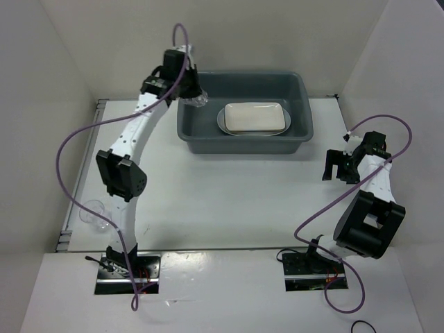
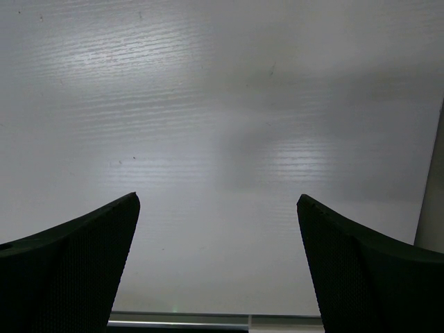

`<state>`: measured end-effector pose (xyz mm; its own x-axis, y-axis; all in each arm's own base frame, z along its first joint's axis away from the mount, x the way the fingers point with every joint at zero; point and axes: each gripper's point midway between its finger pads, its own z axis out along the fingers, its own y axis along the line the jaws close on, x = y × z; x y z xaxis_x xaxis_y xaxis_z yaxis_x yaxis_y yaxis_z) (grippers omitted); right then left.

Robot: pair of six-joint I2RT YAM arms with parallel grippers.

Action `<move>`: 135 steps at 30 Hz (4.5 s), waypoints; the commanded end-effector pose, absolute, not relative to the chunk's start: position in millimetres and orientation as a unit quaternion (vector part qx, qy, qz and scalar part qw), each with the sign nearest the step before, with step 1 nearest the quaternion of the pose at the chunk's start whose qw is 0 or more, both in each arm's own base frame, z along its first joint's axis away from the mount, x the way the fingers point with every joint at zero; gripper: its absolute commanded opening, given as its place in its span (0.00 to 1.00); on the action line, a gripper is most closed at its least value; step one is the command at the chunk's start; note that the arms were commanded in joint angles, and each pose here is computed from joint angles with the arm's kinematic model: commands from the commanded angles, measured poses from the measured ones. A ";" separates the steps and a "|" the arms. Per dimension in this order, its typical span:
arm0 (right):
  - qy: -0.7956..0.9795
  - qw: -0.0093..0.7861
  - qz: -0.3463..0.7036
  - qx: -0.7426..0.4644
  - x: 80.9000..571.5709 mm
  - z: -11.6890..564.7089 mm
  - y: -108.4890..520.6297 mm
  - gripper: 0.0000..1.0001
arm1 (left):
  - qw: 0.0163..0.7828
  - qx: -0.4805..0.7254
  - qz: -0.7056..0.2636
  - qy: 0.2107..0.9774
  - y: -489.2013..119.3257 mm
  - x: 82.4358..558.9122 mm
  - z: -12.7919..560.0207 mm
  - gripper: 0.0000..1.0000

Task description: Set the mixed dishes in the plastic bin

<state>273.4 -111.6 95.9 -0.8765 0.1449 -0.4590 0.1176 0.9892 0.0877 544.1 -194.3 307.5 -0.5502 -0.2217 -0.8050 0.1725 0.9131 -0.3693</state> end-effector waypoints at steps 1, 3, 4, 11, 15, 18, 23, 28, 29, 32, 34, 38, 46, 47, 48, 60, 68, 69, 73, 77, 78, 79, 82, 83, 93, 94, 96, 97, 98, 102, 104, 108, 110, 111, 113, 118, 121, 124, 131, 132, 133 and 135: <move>0.962 0.268 0.014 0.058 281.5 108.6 -114.3 0.99 | 0.443 -0.002 -0.069 0.894 -184.8 542.1 255.7 0.00; 0.961 0.270 0.008 0.059 280.8 111.0 -116.0 0.99 | 0.433 0.007 -0.040 0.901 -193.9 543.8 233.6 0.00; 0.960 0.274 0.006 0.059 280.8 113.5 -116.0 0.99 | 0.422 0.024 -0.032 0.906 -206.6 537.1 222.2 0.00; 0.958 0.282 0.002 0.057 282.7 117.0 -117.0 0.99 | 0.374 0.043 0.020 0.926 -213.0 531.5 158.8 0.00; 0.958 0.282 0.002 0.057 282.7 117.0 -117.0 0.99 | 0.358 0.055 0.019 0.932 -215.4 529.7 143.1 0.00; 0.958 0.282 0.002 0.057 282.7 117.0 -117.0 0.99 | 0.343 0.064 0.019 0.937 -220.8 523.4 132.2 0.08; 0.959 0.278 0.004 0.058 282.7 114.4 -117.0 0.99 | 0.333 0.082 0.012 0.939 -231.6 514.9 127.2 0.21; 0.960 0.273 0.006 0.059 282.7 111.3 -117.0 0.99 | 0.344 0.083 -0.008 0.935 -241.0 512.5 144.6 0.48; 0.960 0.273 0.006 0.059 282.7 111.3 -117.0 0.99 | 0.345 0.083 -0.012 0.935 -246.9 509.8 148.0 0.56; 0.960 0.273 0.006 0.059 282.7 111.3 -117.0 0.99 | 0.407 0.072 -0.031 0.910 -260.2 506.8 215.1 0.71; 0.958 0.282 0.002 0.057 282.7 116.9 -117.0 0.99 | 0.470 0.061 -0.026 0.880 -266.5 492.8 276.7 0.80; 0.955 0.292 0.007 0.049 284.0 121.4 -114.2 0.99 | 0.548 -0.022 0.069 0.833 -223.0 448.9 354.9 1.00; 0.954 0.298 0.020 0.039 284.1 124.5 -108.2 0.99 | 0.382 -0.357 0.143 0.840 -22.9 328.9 265.2 1.00; 0.954 0.298 0.020 0.039 284.1 124.5 -108.1 0.99 | 0.371 -0.377 0.108 0.841 -16.8 306.8 260.4 1.00; 0.955 0.294 0.021 0.036 281.9 123.5 -107.4 0.99 | 0.348 -0.414 0.107 0.834 -0.8 294.7 240.7 1.00; 0.956 0.291 0.034 0.017 286.5 121.3 -94.8 0.99 | 0.257 -0.534 0.151 0.791 79.6 230.1 149.0 1.00; 0.956 0.291 0.034 0.017 286.5 121.3 -94.8 0.99 | 0.228 -0.573 0.154 0.772 95.6 226.7 116.2 1.00; 0.956 0.291 0.034 0.017 286.5 121.3 -94.8 0.99 | 0.218 -0.572 0.160 0.774 97.3 223.2 111.4 1.00; 0.956 0.291 0.034 0.017 286.5 121.3 -94.8 0.99 | 0.208 -0.578 0.149 0.774 102.0 225.9 98.3 0.98; 0.956 0.291 0.034 0.017 286.5 121.3 -94.8 0.99 | 0.202 -0.579 0.153 0.775 105.4 226.2 92.0 0.97; 0.956 0.291 0.034 0.017 286.5 121.3 -94.8 0.99 | 0.202 -0.581 0.155 0.773 109.1 227.5 90.2 0.97; 0.956 0.291 0.034 0.017 286.5 121.3 -94.8 0.99 | 0.201 -0.581 0.150 0.774 107.6 228.0 87.3 0.97; 0.956 0.291 0.034 0.017 286.5 121.3 -94.8 0.99 | 0.193 -0.580 0.145 0.778 107.3 229.1 79.3 0.94; 0.956 0.291 0.034 0.017 286.5 121.3 -94.8 0.99 | 0.185 -0.585 0.143 0.777 108.1 227.6 73.9 0.92; 0.956 0.291 0.034 0.017 286.5 121.3 -94.8 0.99 | 0.151 -0.578 0.125 0.792 111.2 230.7 48.6 0.37; 0.956 0.291 0.034 0.017 286.5 121.3 -94.8 0.99 | 0.142 -0.571 0.121 0.799 110.6 229.1 45.7 0.03; 0.956 0.291 0.034 0.017 286.5 121.3 -94.8 0.99 | 0.162 -0.562 0.095 0.805 109.7 247.1 57.7 0.00; 0.956 0.291 0.034 0.017 286.5 121.3 -94.8 0.99 | 0.168 -0.552 0.084 0.812 108.7 253.5 63.1 0.00; 0.956 0.291 0.034 0.017 286.5 121.3 -94.8 0.99 | 0.200 -0.546 0.063 0.811 109.5 269.2 75.8 0.00; 0.956 0.291 0.034 0.017 286.5 121.3 -94.8 0.99 | 0.308 -0.460 -0.125 0.824 71.6 347.1 148.6 0.00; 0.956 0.291 0.034 0.017 286.5 121.3 -94.8 0.99 | 0.382 -0.393 -0.203 0.811 49.9 394.9 201.0 0.00; 0.957 0.287 0.035 0.017 286.6 118.7 -94.8 0.99 | 0.447 -0.281 -0.342 0.777 -12.2 460.2 285.8 0.00; 0.959 0.281 0.038 0.018 286.6 115.3 -94.8 0.99 | 0.451 -0.234 -0.307 0.805 -38.6 480.6 302.1 0.00; 0.959 0.281 0.038 0.018 286.6 115.3 -94.8 0.99 | 0.431 -0.220 -0.297 0.823 -46.7 503.8 285.1 0.00; 0.959 0.281 0.038 0.018 286.6 115.3 -94.8 0.99 | 0.465 -0.160 -0.293 0.820 -68.2 524.9 340.5 0.00; 0.960 0.277 0.040 0.019 284.7 114.5 -93.9 0.99 | 0.459 -0.075 -0.251 0.849 -133.0 574.9 322.0 0.00; 0.960 0.277 0.040 0.019 284.6 114.5 -93.9 0.99 | 0.477 -0.057 -0.214 0.850 -157.7 593.3 303.4 0.00; 0.960 0.277 0.040 0.019 284.6 114.5 -93.9 0.99 | 0.462 -0.045 -0.180 0.867 -178.2 604.6 259.4 0.00; 0.959 0.281 0.038 0.018 286.6 115.3 -94.8 0.99 | 0.454 -0.053 -0.121 0.881 -189.8 618.4 206.6 0.00; 0.959 0.280 0.034 0.020 286.1 115.0 -96.3 0.99 | 0.461 -0.055 -0.110 0.879 -186.4 622.2 205.0 0.00; 0.959 0.280 0.034 0.020 286.1 115.0 -96.3 0.99 | 0.453 -0.053 -0.103 0.884 -191.9 622.6 190.6 0.00; 0.959 0.280 0.034 0.020 286.1 115.0 -96.3 0.99 | 0.438 -0.055 -0.090 0.893 -189.2 622.6 171.7 0.00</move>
<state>280.9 -95.0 110.4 -0.8548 0.0725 -0.5138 0.0303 0.9955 0.0900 608.9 -219.0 161.3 -0.6722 -0.1842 -0.7170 0.0431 0.9571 -0.2864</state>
